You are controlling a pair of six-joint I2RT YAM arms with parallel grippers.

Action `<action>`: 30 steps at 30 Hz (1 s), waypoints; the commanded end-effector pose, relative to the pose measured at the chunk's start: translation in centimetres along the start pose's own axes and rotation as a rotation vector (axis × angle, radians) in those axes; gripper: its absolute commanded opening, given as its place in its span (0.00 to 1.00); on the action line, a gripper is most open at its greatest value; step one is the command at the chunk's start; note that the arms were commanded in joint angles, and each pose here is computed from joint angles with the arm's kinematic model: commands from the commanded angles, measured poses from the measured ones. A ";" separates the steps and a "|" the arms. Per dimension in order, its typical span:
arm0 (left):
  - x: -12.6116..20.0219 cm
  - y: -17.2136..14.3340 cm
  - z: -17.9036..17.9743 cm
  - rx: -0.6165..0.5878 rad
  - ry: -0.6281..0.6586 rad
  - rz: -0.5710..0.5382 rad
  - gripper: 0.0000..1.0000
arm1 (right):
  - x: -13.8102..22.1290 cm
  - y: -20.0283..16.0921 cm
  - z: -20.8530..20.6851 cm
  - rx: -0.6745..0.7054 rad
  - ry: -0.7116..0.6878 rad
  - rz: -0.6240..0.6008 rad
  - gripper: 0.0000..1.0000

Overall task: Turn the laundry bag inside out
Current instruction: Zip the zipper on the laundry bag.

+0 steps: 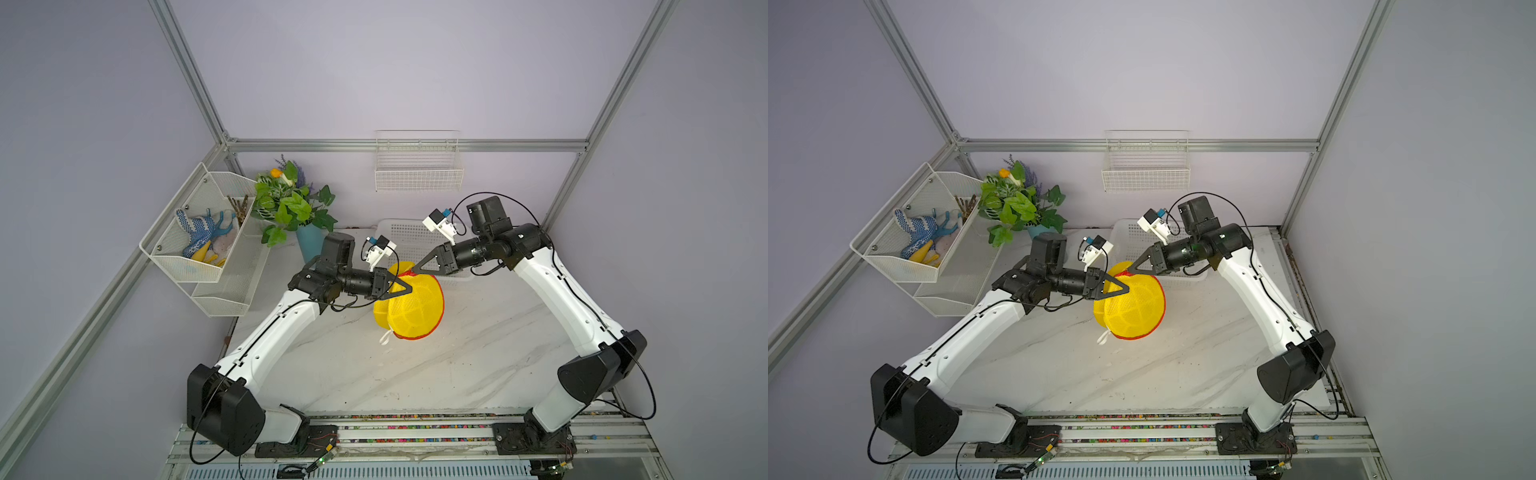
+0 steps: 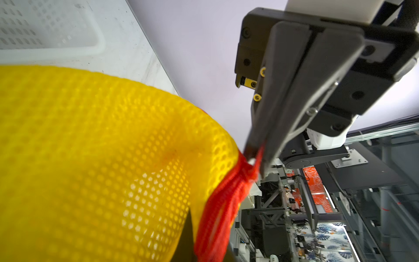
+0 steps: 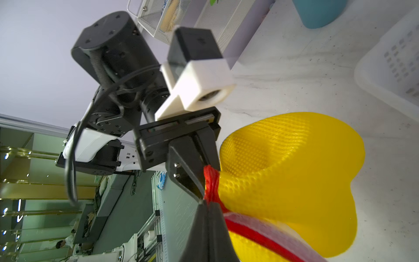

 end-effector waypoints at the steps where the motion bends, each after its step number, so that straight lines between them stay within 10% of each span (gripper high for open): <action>1: 2.0 1.9 -3.2 -0.118 0.042 -0.067 0.00 | 1.3 -0.4 -2.7 -0.135 -0.134 -0.006 0.00; 10: 4.7 1.0 -5.5 -0.115 0.041 -0.092 0.00 | 1.3 -0.7 -7.8 -0.336 -0.264 0.050 0.00; 19: 8.2 0.5 -1.8 -0.092 0.487 -0.195 0.00 | 3.4 0.5 -7.1 -0.332 -0.207 -0.033 0.00; 30: 9.8 1.3 -3.4 -0.104 0.379 -0.299 0.00 | 4.0 -0.8 -9.8 -0.283 -0.444 -0.011 0.00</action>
Point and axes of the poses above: each gripper's point midway between its finger pads, its own x axis back along the fingers, its own z axis along the line the jaws close on, y = z × x, the point moved 8 cm from there along x, back along the fingers, and after that the axes turned 8 degrees about x, right-handed, at the moved point
